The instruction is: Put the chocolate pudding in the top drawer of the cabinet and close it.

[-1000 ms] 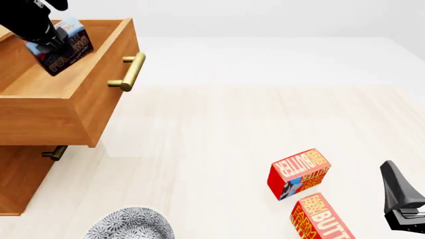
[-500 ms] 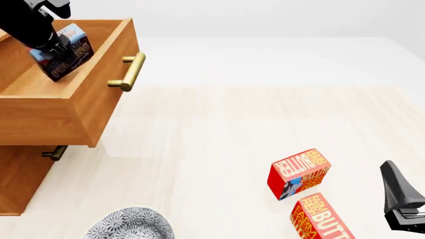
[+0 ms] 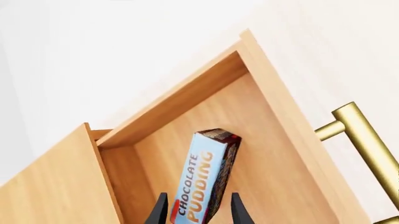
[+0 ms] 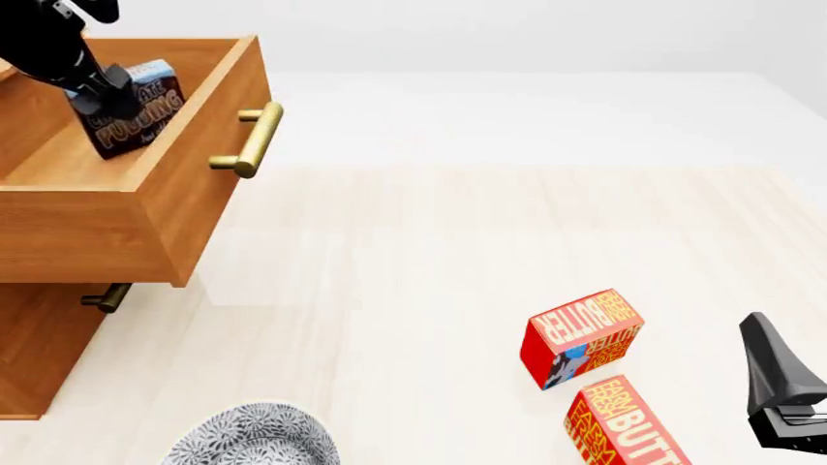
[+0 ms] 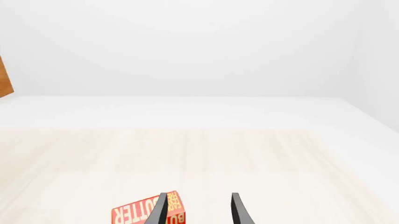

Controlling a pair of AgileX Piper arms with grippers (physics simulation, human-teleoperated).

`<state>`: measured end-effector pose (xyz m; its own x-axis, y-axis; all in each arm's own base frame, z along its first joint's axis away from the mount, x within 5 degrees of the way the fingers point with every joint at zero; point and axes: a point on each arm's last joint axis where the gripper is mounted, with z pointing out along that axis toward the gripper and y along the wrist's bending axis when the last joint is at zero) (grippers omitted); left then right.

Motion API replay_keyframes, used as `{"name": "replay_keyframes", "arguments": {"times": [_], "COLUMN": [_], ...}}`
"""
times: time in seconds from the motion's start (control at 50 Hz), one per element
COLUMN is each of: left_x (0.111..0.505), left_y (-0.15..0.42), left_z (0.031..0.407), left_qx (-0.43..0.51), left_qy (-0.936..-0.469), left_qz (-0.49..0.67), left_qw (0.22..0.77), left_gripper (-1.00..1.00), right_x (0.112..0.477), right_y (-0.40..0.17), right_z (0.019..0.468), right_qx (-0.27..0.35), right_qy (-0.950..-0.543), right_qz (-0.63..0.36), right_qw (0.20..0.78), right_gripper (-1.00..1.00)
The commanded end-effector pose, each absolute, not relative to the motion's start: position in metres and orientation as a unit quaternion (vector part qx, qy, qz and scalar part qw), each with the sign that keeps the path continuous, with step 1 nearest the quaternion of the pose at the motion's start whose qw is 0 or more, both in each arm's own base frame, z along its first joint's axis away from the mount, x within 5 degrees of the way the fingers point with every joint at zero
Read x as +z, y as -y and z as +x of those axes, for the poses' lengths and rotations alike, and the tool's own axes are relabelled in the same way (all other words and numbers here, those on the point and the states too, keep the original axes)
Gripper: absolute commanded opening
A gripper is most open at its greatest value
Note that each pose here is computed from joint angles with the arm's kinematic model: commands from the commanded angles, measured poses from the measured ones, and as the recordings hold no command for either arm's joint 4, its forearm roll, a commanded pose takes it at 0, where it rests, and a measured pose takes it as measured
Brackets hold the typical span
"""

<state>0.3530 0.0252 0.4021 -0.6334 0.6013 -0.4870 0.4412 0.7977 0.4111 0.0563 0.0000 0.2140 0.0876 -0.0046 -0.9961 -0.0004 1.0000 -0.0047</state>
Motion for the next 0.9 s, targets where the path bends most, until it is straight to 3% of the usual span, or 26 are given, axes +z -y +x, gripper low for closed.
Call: {"name": "replay_keyframes", "arguments": {"times": [0.02, 0.46, 0.66, 0.9], "left_x": [0.418, 0.486, 0.518, 0.523], "left_y": [-0.027, -0.027, -0.002, 0.034], "left_z": [0.348, 0.32, 0.297, 0.277], "left_qx": [0.135, 0.163, 0.16, 0.127], "left_qy": [-0.89, -0.863, -0.833, -0.814], "left_qz": [0.288, 0.285, 0.298, 0.337], "left_qw": [0.326, 0.383, 0.437, 0.455], "left_gripper": [1.0, 1.0, 1.0, 1.0], "right_x": [0.214, 0.214, 0.214, 0.214], "right_y": [0.0, 0.0, 0.0, 0.0], "right_z": [0.056, 0.056, 0.056, 0.056], "right_qx": [-0.001, -0.001, -0.001, -0.001], "right_qy": [-0.676, -0.675, -0.675, -0.675], "right_qz": [-0.002, -0.002, -0.002, -0.002], "right_qw": [0.737, 0.737, 0.737, 0.737], "right_gripper": [1.0, 1.0, 1.0, 1.0]}}
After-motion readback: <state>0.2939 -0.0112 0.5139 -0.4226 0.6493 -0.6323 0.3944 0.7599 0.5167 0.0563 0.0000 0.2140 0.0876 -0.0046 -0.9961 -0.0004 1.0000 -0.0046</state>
